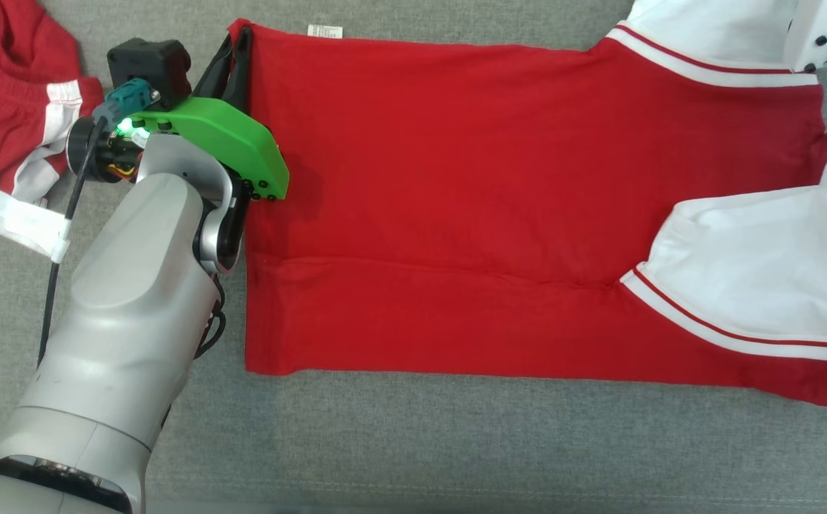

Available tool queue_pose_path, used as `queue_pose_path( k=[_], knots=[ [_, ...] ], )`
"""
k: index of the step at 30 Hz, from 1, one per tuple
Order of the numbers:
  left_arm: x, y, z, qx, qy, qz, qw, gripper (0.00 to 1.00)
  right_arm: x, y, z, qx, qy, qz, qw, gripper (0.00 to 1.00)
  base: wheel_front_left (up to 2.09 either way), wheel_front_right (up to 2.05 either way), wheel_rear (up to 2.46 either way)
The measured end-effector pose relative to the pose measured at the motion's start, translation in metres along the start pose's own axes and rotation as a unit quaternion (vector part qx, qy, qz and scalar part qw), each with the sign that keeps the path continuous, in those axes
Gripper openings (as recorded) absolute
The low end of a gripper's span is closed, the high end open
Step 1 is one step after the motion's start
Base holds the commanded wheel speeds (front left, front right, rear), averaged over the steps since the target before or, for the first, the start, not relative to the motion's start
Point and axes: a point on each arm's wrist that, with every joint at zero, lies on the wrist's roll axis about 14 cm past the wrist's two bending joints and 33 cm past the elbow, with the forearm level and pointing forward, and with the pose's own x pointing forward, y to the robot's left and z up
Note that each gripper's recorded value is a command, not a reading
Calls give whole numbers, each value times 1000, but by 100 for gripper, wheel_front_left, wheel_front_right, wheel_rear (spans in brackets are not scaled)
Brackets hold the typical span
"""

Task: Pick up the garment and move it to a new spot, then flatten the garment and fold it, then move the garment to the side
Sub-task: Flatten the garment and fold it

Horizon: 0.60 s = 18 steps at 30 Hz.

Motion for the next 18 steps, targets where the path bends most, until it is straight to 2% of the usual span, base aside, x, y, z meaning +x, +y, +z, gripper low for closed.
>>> queue_pose_path(
  k=[7, 11, 18],
  knots=[
    [-18, -12, 7, 23, -13, -29, 999, 0, -36, 2, 0, 17, -17, 8, 1000, 0, 0, 0, 0],
    [-32, -18, 5, 56, -18, -53, 997, 0, -62, 0, -10, 12, -11, 12, 1000, 0, 0, 0, 0],
    [-56, -29, 1, 72, -31, -83, 993, 0, -110, 9, -36, 36, 9, 35, 999, 0, 0, 0, 0]
  ],
)
